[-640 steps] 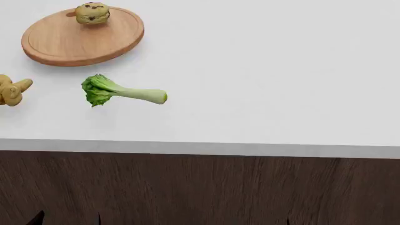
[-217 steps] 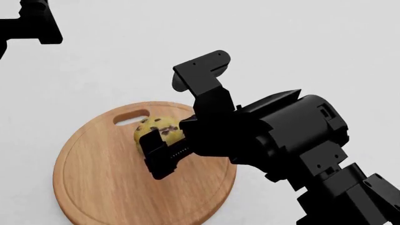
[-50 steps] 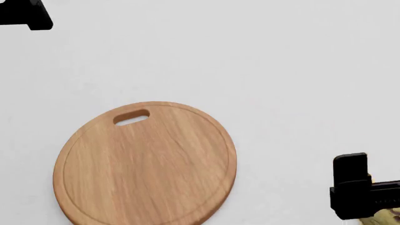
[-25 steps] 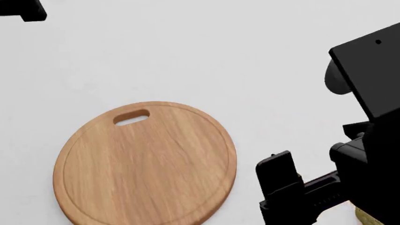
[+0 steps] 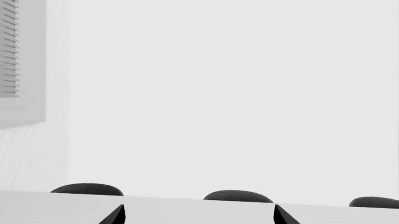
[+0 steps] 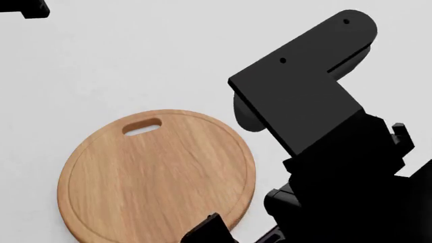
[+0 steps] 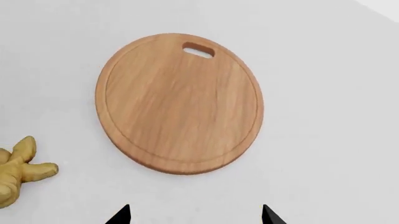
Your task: Clear the non-vegetable object off the cutting board and place the vegetables onto it.
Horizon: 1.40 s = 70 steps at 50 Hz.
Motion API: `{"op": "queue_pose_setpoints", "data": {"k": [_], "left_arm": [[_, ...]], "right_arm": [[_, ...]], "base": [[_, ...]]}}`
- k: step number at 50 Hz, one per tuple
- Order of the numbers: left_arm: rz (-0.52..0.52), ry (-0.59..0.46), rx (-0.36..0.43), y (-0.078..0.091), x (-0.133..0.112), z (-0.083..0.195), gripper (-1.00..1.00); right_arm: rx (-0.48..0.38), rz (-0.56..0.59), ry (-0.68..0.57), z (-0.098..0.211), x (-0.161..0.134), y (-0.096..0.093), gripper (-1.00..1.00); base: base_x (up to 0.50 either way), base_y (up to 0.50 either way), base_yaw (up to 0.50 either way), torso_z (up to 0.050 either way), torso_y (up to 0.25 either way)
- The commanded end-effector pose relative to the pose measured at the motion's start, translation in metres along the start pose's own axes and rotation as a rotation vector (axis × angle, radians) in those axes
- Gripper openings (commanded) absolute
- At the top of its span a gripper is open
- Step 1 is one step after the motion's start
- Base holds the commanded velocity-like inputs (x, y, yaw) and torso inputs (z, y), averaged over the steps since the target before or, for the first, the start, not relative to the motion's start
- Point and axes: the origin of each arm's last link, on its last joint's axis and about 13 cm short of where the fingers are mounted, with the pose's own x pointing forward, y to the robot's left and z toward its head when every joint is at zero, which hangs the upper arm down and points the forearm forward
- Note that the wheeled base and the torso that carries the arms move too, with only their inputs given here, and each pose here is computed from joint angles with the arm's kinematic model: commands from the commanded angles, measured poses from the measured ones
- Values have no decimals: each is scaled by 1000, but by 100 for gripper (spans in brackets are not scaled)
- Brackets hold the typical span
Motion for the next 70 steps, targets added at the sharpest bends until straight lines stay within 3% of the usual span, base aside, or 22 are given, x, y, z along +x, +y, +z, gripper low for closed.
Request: {"op": "queue_pose_setpoints", "data": {"k": [1,31,70], "left_arm": [[1,-1,0,1,0,-1,100],[4,-10,4,1,-1,0,100],[14,-8,6,3,-1,-2,100]], "right_arm": [[-52,86,58,4,-2,14,100],[-88,137,201,2,-11,27,100],[-33,186,270,-32,5,30,100]], "base": [[0,0,0,0,0],[0,0,0,0,0],[0,0,0,0,0]]}}
